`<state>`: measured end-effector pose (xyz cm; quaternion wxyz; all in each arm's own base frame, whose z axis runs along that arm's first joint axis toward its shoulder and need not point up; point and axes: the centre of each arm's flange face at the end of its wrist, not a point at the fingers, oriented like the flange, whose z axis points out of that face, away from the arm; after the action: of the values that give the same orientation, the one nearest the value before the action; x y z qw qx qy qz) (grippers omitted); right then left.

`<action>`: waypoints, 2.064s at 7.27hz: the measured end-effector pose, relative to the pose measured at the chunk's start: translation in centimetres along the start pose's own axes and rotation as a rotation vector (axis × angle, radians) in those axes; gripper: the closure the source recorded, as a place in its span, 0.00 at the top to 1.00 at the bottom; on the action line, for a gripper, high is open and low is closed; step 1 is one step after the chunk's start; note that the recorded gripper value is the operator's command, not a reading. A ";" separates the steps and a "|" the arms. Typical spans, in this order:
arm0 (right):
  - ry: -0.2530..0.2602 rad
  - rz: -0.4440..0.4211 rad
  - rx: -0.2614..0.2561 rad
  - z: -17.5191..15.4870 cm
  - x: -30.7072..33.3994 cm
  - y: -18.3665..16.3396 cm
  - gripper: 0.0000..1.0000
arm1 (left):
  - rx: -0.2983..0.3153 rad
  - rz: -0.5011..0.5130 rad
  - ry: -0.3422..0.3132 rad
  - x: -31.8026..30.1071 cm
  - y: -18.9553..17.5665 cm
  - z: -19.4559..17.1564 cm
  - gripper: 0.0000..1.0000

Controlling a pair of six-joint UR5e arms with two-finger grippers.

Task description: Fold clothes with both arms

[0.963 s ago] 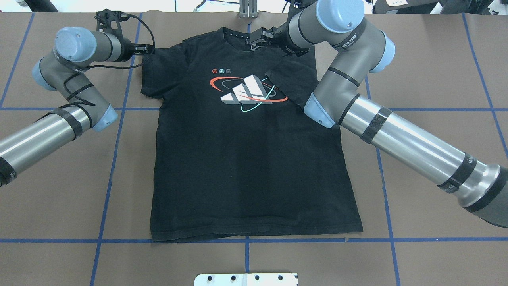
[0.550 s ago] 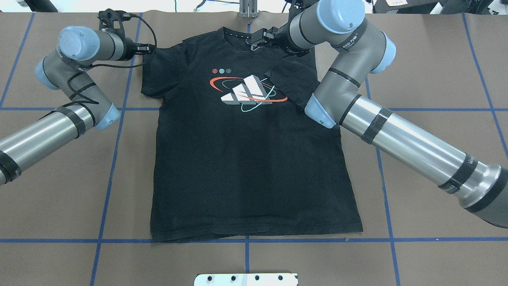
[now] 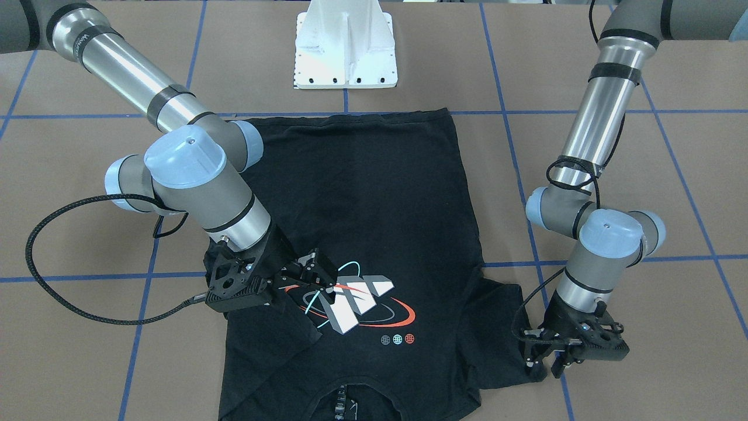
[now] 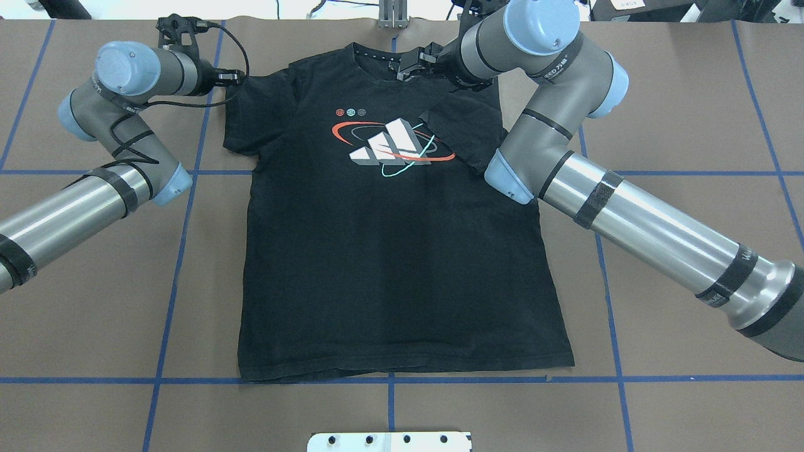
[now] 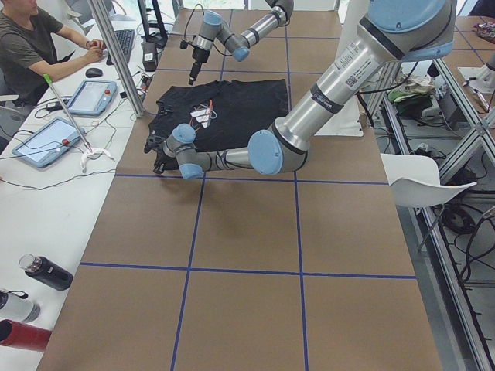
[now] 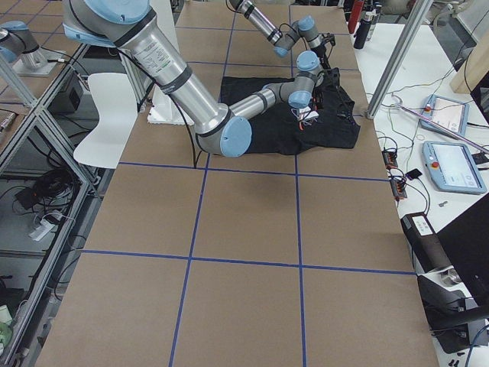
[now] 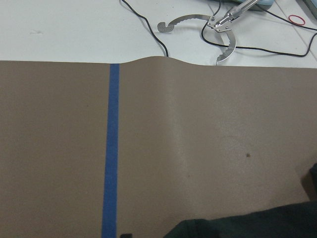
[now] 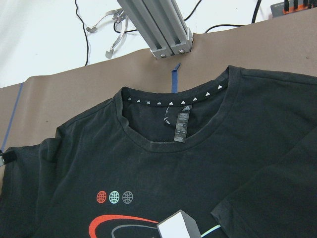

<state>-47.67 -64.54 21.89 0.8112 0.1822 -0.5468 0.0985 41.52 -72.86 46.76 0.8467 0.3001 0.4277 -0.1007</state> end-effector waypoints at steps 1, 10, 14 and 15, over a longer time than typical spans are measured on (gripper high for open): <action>0.001 0.000 0.000 0.0 0.1 0.0 1.00 | 0.000 0.000 0.001 0.1 -0.1 0.0 0.51; 0.008 -0.001 0.005 -0.1 0.9 -0.3 1.00 | 0.003 0.001 0.010 0.8 -0.5 -0.1 0.00; 0.012 0.001 0.003 0.1 1.2 -0.3 1.00 | 0.010 -0.007 0.056 2.3 -1.6 -1.2 0.00; 0.014 0.001 0.003 0.1 1.4 -0.2 1.00 | 0.016 -0.029 0.084 3.6 -2.2 -2.0 0.00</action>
<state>-47.14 -64.86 23.19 0.8148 0.1823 -0.5410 0.1011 41.47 -73.09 42.15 0.8241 0.3044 0.4662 -0.1037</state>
